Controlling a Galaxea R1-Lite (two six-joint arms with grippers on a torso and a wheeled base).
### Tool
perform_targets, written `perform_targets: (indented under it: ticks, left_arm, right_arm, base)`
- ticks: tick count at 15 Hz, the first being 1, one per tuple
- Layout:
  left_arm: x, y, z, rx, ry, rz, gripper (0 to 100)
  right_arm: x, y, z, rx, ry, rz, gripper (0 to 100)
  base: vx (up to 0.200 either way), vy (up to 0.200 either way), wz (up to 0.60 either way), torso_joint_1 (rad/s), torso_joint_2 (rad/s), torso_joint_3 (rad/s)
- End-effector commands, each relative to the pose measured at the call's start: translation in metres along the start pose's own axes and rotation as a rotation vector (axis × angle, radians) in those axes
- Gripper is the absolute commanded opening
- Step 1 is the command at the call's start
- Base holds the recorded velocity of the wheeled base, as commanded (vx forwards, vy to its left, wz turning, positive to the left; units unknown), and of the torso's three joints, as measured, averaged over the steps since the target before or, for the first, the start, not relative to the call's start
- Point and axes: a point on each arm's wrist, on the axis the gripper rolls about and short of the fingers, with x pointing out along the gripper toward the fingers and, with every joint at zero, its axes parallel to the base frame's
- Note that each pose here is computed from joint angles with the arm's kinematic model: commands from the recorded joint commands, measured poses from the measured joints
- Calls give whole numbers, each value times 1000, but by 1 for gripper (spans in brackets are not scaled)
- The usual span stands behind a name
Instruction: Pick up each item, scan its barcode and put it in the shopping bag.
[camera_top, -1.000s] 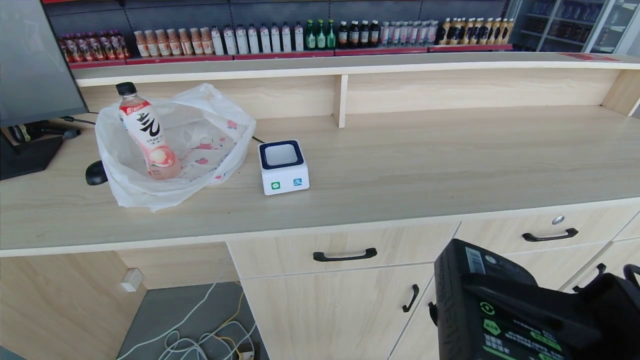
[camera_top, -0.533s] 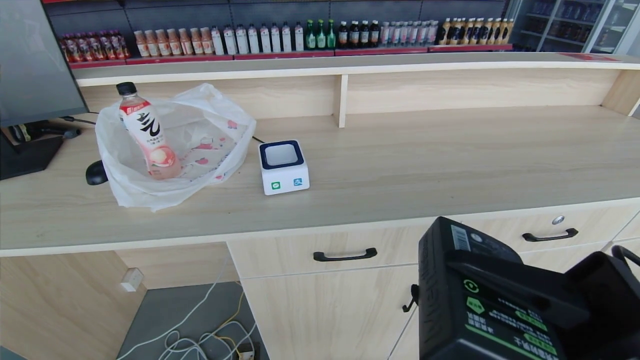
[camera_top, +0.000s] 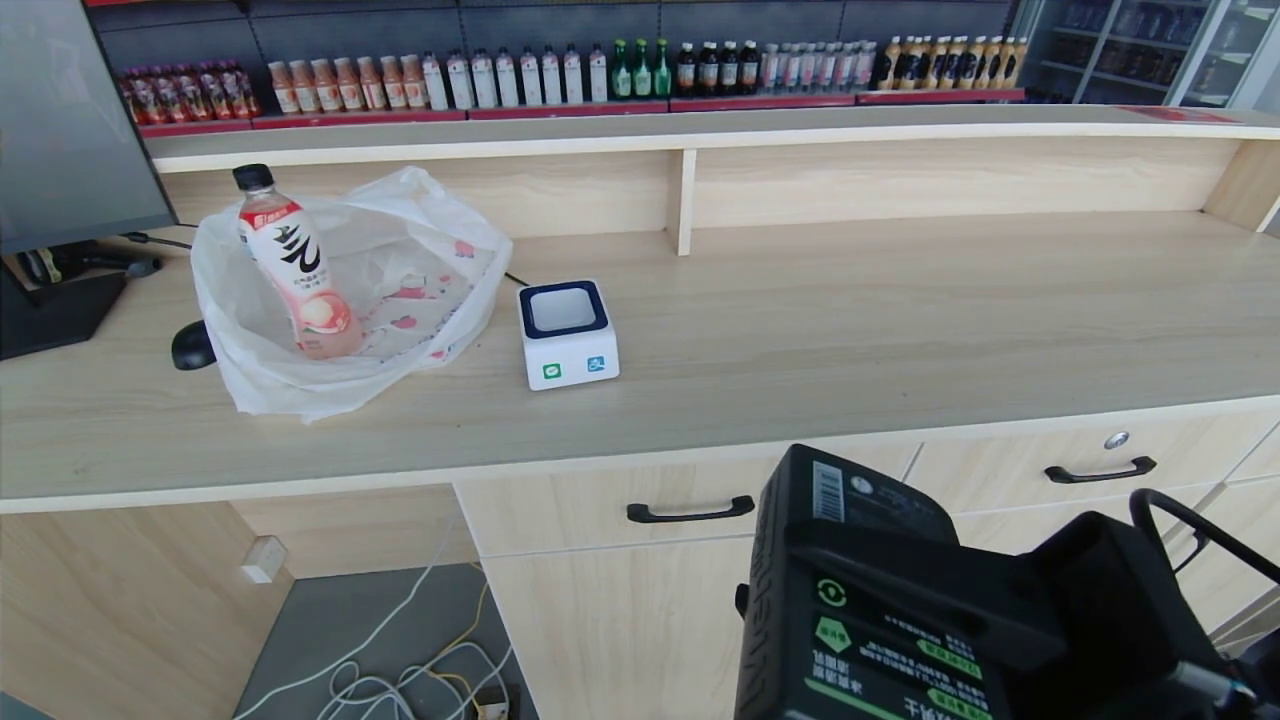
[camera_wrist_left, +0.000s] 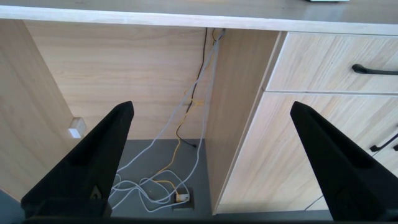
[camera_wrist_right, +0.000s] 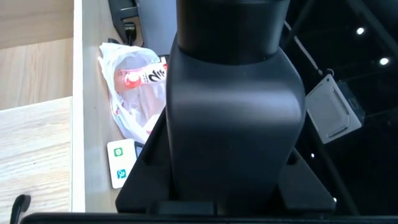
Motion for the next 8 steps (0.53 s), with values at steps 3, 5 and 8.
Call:
perform_targets:
  ticks: [3,5,8]
  left_arm:
    - [0,0,0,-1,0,0,100]
    - [0,0,0,-1,0,0,100]
    - [0,0,0,-1,0,-1,100]
  right_arm:
    - [5,-1,-1,-25,-4,-11,0]
    - [8,-2,-1,-44,-5,-20,0]
    - [6,-3,0,-64,-6,-20,0]
  base:
    - [0,0,0,0,0,0]
    - [0,0,0,0,0,0]
    - [0,0,0,0,0,0]
